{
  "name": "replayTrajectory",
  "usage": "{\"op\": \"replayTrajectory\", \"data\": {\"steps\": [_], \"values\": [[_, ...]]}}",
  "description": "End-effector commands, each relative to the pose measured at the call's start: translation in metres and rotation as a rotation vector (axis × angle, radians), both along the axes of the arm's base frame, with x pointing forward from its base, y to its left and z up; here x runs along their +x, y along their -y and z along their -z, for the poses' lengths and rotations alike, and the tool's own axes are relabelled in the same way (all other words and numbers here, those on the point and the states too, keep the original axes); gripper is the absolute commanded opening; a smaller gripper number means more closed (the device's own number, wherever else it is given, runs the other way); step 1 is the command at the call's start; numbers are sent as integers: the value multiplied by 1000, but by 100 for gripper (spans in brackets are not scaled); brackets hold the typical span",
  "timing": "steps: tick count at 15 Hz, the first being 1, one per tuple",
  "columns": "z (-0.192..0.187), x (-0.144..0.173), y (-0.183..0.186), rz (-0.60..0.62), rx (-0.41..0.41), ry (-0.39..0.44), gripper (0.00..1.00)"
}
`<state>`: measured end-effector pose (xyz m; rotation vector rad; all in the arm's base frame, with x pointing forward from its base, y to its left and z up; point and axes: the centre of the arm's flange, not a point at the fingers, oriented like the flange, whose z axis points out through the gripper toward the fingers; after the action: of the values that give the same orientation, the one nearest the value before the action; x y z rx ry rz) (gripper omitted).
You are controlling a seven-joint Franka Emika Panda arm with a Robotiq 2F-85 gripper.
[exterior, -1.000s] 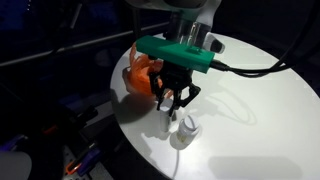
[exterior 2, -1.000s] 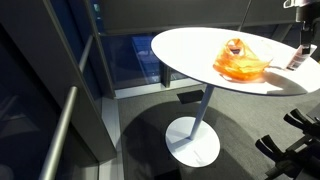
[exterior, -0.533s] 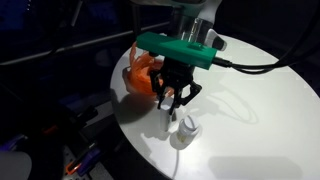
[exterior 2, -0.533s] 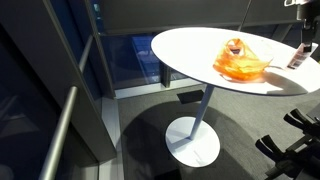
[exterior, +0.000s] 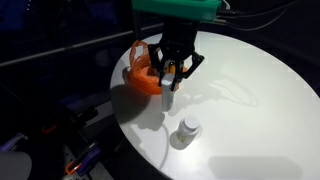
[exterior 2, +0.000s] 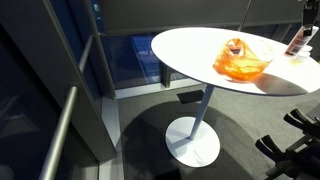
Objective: Pick up the white rectangular container from the table and put it in the orange plastic
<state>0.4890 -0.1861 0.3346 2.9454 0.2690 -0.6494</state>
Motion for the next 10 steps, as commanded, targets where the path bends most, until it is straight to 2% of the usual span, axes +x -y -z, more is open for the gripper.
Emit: {"op": "replayTrajectory", "data": {"steps": [1, 6, 10], "values": [[-36, 15, -25, -25, 8, 21, 11], [-61, 36, -62, -67, 39, 61, 11], [-65, 51, -80, -70, 79, 97, 11]]}}
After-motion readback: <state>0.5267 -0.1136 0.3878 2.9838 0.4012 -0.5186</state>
